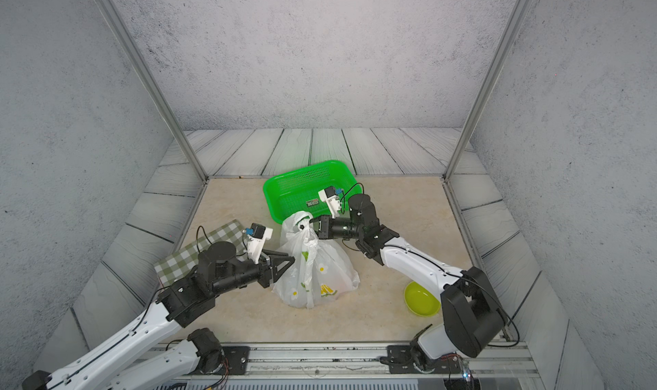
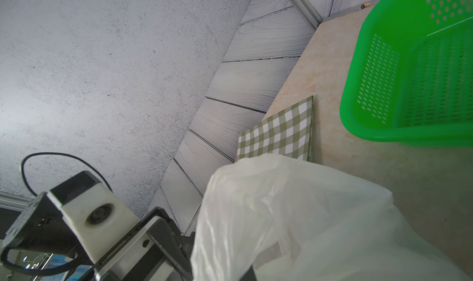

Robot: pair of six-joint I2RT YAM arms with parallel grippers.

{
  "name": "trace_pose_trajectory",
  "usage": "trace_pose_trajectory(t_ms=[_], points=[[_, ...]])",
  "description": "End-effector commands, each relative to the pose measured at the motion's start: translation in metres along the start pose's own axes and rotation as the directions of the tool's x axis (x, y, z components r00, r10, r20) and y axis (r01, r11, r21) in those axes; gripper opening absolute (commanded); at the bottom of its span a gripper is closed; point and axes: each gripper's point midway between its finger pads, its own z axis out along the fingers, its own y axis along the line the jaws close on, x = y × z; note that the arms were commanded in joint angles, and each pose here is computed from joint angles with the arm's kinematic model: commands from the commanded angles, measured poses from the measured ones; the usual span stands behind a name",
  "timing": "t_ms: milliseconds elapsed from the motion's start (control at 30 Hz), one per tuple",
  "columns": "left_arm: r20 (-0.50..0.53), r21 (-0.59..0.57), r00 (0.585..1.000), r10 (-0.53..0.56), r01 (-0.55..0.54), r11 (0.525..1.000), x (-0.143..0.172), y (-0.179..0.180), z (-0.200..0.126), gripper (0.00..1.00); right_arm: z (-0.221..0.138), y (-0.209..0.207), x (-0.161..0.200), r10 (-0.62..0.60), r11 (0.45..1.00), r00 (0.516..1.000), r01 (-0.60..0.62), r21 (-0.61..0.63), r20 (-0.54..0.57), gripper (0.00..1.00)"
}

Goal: Place the pineapple into a plastic bag & tie a knot
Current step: Cross the plastic bag at the center of the board, then tie the plastic bag at the center of the board.

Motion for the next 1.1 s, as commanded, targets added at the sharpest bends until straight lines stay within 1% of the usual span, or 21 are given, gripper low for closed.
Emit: trace_pose_trajectory(t_ms=[0, 67, 133, 200, 300, 367, 400, 433, 567, 600, 633, 767, 967, 1067], points=[[0.043, -0.083, 0.999, -0.018, 0.022, 0.996, -0.013, 0.016, -0.008, 0.39, -0.004, 0.02, -0.006, -0.067, 0.996, 0.998, 0.066, -0.067, 0.001, 0.0], [0.071, -0.045, 0.996, -0.059, 0.062, 0.997, -0.025, 0.013, -0.006, 0.39, -0.003, 0.021, -0.003, -0.066, 0.995, 0.998, 0.065, -0.076, -0.009, 0.0], [0.066, 0.074, 0.988, -0.138, 0.133, 0.988, -0.037, 0.002, -0.001, 0.39, -0.004, 0.022, -0.003, -0.069, 0.995, 0.998, 0.068, -0.077, -0.011, 0.0], [0.077, 0.164, 0.977, -0.2, 0.185, 0.969, -0.051, -0.006, 0.003, 0.41, -0.005, 0.023, -0.003, -0.074, 0.994, 0.997, 0.073, -0.079, -0.015, 0.0], [0.07, 0.275, 0.966, -0.248, 0.221, 0.936, -0.062, -0.021, 0.007, 0.44, -0.006, 0.024, -0.003, -0.085, 0.994, 0.996, 0.083, -0.07, -0.014, 0.0], [0.07, 0.313, 0.961, -0.267, 0.233, 0.921, -0.065, -0.025, 0.009, 0.47, -0.006, 0.025, -0.005, -0.091, 0.994, 0.996, 0.09, -0.066, -0.006, 0.0], [0.062, 0.316, 0.961, -0.27, 0.238, 0.919, -0.063, -0.025, 0.012, 0.47, -0.006, 0.025, -0.006, -0.09, 0.994, 0.996, 0.09, -0.065, -0.005, 0.0], [0.048, 0.308, 0.961, -0.273, 0.246, 0.919, -0.06, -0.023, 0.016, 0.44, -0.006, 0.024, -0.008, -0.091, 0.994, 0.996, 0.091, -0.062, 0.0, 0.0], [-0.058, 0.284, 0.953, -0.297, 0.301, 0.91, -0.036, -0.012, 0.037, 0.23, -0.004, 0.028, -0.015, -0.082, 0.993, 0.996, 0.083, -0.081, 0.02, 0.0], [-0.071, 0.283, 0.948, -0.309, 0.317, 0.905, -0.031, -0.009, 0.043, 0.19, -0.003, 0.03, -0.016, -0.078, 0.993, 0.997, 0.08, -0.089, 0.022, 0.0], [-0.077, 0.281, 0.944, -0.32, 0.329, 0.902, -0.027, -0.007, 0.047, 0.17, -0.003, 0.032, -0.017, -0.077, 0.992, 0.997, 0.079, -0.095, 0.024, 0.0], [-0.083, 0.273, 0.931, -0.357, 0.365, 0.89, -0.017, 0.003, 0.058, 0.17, -0.005, 0.041, -0.019, -0.071, 0.989, 0.997, 0.074, -0.131, 0.029, 0.0], [-0.09, 0.284, 0.931, -0.354, 0.365, 0.887, -0.018, 0.0, 0.065, 0.19, -0.006, 0.046, -0.019, -0.063, 0.986, 0.998, 0.066, -0.15, 0.03, 0.0], [-0.083, 0.29, 0.936, -0.343, 0.352, 0.89, -0.021, -0.003, 0.06, 0.19, -0.006, 0.046, -0.017, -0.064, 0.986, 0.998, 0.067, -0.151, 0.024, 0.0]])
